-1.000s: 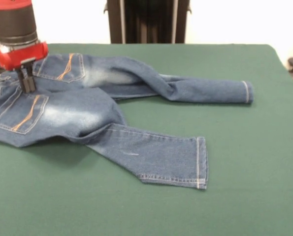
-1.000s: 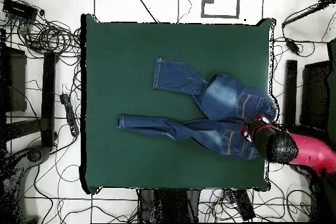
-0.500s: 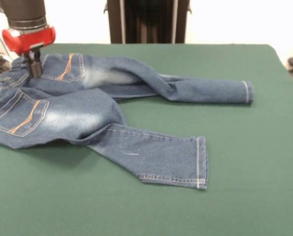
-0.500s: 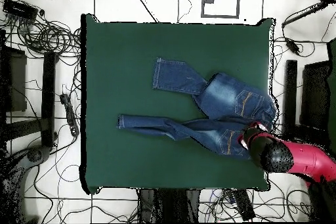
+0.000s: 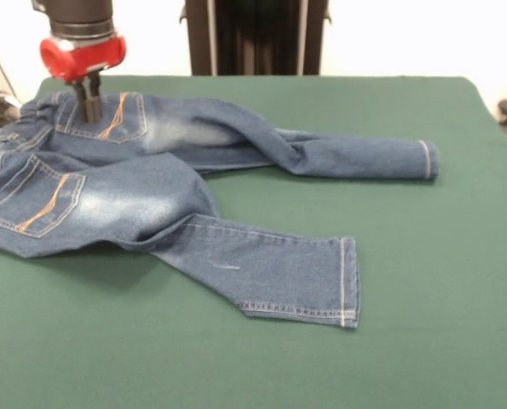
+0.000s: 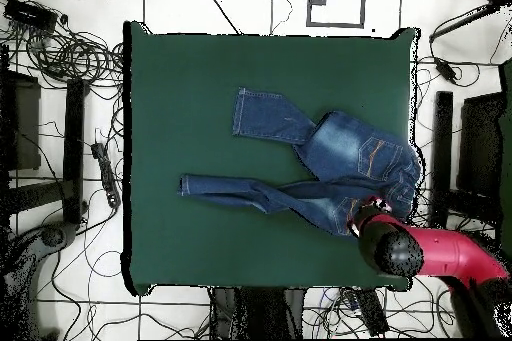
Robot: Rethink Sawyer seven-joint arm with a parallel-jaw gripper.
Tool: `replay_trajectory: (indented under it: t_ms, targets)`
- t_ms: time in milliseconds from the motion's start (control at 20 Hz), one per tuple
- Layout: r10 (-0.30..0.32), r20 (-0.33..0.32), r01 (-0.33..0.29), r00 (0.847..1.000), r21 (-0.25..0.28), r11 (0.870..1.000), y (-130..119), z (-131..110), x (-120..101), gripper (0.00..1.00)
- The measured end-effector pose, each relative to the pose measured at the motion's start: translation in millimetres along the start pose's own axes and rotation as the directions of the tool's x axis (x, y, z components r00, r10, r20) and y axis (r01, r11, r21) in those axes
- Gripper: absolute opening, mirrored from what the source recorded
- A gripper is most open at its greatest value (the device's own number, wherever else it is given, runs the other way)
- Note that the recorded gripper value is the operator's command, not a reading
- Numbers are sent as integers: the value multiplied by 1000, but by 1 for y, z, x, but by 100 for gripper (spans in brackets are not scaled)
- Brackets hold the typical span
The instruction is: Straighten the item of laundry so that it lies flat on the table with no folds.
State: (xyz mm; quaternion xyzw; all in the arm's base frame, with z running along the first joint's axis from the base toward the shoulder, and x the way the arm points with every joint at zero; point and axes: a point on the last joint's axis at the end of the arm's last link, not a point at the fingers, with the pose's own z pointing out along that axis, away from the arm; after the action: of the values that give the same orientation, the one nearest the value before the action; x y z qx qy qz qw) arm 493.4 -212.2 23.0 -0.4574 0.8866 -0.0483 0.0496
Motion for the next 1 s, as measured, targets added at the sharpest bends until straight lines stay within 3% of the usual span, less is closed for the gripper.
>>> replay_trajectory:
  t_ms: [500, 1000]
  targets:
    - [-84, -1, 84, 996, 23, 996, 50, 5, -24, 0]
    - [-72, 13, 72, 997, 41, 997, 96, 17, -15, 0]
